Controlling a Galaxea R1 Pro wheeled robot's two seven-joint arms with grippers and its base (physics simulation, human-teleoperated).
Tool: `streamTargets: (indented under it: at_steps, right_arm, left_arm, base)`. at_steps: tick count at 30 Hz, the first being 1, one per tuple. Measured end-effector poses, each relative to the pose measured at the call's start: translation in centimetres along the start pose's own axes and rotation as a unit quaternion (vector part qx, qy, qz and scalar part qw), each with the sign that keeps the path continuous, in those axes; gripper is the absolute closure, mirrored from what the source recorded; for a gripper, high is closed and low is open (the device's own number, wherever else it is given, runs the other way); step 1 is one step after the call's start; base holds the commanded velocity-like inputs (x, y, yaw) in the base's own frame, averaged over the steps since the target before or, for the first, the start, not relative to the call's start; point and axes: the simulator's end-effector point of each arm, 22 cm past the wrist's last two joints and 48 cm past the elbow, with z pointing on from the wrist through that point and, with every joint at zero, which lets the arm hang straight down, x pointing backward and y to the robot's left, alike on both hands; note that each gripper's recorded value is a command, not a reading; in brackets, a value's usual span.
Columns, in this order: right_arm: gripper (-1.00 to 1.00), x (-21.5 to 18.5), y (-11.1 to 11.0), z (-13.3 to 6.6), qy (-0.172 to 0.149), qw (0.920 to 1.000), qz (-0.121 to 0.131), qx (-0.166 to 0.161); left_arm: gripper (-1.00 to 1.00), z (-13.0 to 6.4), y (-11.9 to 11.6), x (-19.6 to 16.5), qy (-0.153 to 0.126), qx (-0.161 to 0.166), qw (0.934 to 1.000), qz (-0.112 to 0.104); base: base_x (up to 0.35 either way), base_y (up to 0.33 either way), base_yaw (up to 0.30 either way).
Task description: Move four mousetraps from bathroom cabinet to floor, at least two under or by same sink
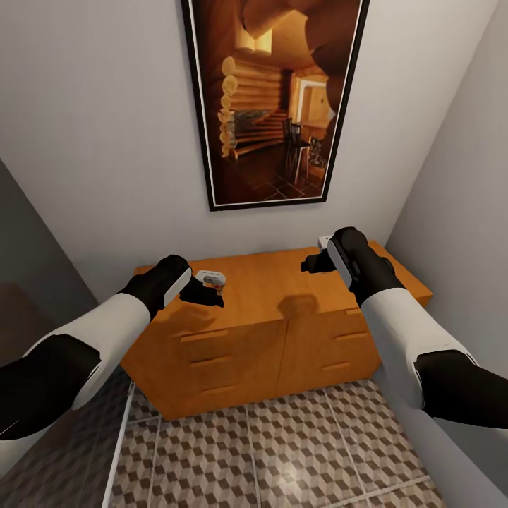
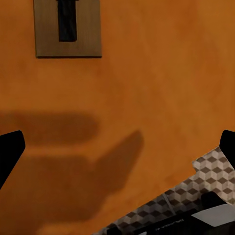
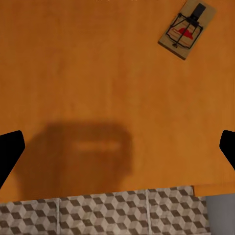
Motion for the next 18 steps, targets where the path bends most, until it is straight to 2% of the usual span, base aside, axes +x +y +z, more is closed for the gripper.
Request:
streamTargets:
  at_steps: [5, 12, 18]
  right_arm:
    - [-1.0, 0.0, 0.0, -0.04, 0.0, 1.0, 0.0, 0.0]
    - [-1.0, 0.0, 0.0, -0.04, 0.0, 1.0, 0.0, 0.0]
    - [-1.0, -0.03, 0.0, -0.03, -0.001, 1.0, 0.0, 0.0]
  left_arm:
    - [-1.0, -0.02, 0.09, 0.03, 0.0, -0.002, 1.0, 0.002]
    - [-1.0, -0.03, 0.09, 0.01, 0.001, -0.005, 1.0, 0.007]
    - [-1.0, 0.0, 0.09, 0.0, 0.001, -0.006, 1.0, 0.008]
  base:
    - [0.129, 0.009, 0.001]
    - [0.253, 0.032, 0.0]
    - [0.09, 0.008, 0.0]
